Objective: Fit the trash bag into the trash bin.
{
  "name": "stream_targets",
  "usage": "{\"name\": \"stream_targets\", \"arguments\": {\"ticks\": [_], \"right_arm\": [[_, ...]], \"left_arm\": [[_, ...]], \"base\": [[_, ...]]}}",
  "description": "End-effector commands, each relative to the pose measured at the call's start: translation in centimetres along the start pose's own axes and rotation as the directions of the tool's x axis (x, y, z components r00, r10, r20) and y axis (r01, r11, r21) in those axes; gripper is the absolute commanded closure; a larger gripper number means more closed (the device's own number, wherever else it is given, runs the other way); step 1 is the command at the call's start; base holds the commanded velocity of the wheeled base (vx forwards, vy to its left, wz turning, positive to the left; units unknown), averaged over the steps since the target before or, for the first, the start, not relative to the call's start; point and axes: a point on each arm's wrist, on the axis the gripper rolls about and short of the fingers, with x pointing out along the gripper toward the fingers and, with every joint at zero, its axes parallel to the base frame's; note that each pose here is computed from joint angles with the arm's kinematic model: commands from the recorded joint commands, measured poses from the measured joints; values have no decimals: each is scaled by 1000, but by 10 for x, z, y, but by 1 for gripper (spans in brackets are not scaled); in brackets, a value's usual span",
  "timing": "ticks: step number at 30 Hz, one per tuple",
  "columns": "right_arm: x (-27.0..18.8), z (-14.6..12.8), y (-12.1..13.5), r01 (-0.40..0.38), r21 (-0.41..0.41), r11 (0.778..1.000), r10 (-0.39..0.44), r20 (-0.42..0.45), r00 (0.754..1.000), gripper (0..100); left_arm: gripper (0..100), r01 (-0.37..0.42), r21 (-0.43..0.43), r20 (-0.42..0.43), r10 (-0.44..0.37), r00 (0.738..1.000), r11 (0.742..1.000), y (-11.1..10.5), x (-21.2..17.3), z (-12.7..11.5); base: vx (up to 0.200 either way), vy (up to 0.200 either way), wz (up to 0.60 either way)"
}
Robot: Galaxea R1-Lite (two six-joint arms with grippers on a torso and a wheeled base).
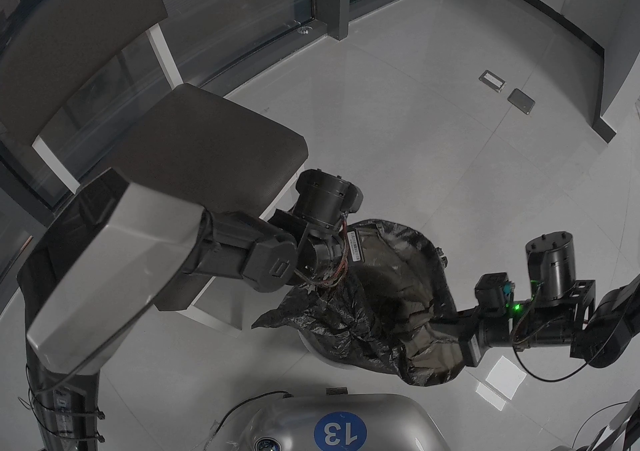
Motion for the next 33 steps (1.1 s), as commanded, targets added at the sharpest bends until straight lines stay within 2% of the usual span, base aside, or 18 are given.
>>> {"name": "stream_targets", "arguments": {"ticks": [1,12,22,29,33], "right_arm": [[-22,7,-20,92,32,995,-93,66,993,100],[-37,52,-37,162,8,987,-159,236,959,100],[-39,38,-40,175,33,984,-178,188,966,100],[-54,41,-46,215,45,976,-220,221,950,100],[-51,38,-44,204,44,978,-208,206,956,100]], "left_arm": [[100,27,-21,65,-25,998,999,1,-27,25],[100,40,-34,116,-36,993,999,-1,-48,39],[100,30,-27,77,-28,997,999,-1,-48,23],[100,44,-61,83,-39,996,997,-4,-43,20],[100,24,-60,61,-20,998,998,0,-37,13]], "base": [[0,0,0],[0,0,0],[0,0,0],[0,0,0],[0,0,0]]}}
